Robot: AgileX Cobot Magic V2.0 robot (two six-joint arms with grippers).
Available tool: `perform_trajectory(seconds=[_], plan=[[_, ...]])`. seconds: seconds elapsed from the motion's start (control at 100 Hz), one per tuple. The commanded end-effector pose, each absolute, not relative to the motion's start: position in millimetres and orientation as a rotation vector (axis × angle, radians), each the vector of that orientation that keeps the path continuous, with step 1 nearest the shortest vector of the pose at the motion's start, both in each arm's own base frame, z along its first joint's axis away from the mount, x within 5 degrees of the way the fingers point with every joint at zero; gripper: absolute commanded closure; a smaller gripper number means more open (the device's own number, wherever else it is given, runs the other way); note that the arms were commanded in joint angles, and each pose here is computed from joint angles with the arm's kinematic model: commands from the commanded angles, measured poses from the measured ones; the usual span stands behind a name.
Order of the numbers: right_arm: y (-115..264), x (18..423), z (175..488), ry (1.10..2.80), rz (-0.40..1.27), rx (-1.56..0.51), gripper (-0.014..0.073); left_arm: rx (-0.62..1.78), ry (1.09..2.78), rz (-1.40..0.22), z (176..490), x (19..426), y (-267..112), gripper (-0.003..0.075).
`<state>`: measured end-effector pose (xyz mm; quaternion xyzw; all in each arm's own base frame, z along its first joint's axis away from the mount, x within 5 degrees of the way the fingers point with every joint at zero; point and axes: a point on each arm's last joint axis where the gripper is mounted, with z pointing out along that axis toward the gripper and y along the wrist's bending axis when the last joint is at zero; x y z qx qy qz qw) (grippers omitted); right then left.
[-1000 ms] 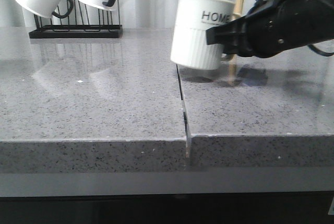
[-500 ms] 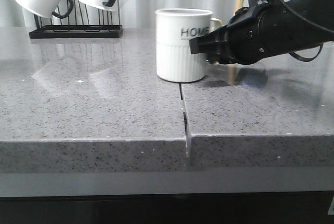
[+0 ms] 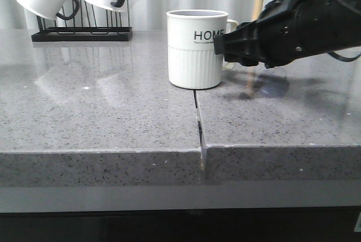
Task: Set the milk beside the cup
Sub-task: 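Open the right gripper and withdraw it from the mug, then move the left gripper toward the WHOLE MILK carton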
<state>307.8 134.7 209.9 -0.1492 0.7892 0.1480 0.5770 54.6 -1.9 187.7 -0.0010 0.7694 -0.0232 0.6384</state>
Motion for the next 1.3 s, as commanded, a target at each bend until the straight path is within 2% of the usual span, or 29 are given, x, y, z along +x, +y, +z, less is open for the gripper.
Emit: perform_trajectory(seconds=[0.0,0.16,0.33,0.45,0.8,1.07,1.29], plan=[[130.9,298.1,242.1,1.699,0.370,-0.332,0.0288,-0.007,1.692,-0.072,182.0,54.9,-2.5,0.0741],[119.7,276.1,252.1,1.711,0.366,-0.316,0.0313,-0.007,1.692,-0.072,182.0,54.9,-2.5,0.0741],[97.7,258.0,269.1,1.742,0.320,-0.279,0.0547,-0.007,1.692,-0.072,182.0,54.9,-2.5,0.0741],[81.8,241.6,282.4,1.737,0.291,-0.245,0.0669,-0.007,1.692,-0.072,182.0,54.9,-2.5,0.0741],[38.1,182.6,298.5,1.766,0.168,-0.165,0.0662,-0.007,1.692,-0.072,182.0,54.9,-2.5,0.0741],[25.6,124.8,304.1,1.649,0.176,-0.143,0.0662,-0.007,1.692,-0.072,182.0,54.9,-2.5,0.0741],[16.7,83.2,293.8,1.631,0.211,-0.099,0.0662,-0.007,1.692,-0.072,182.0,54.9,-2.5,0.0741]])
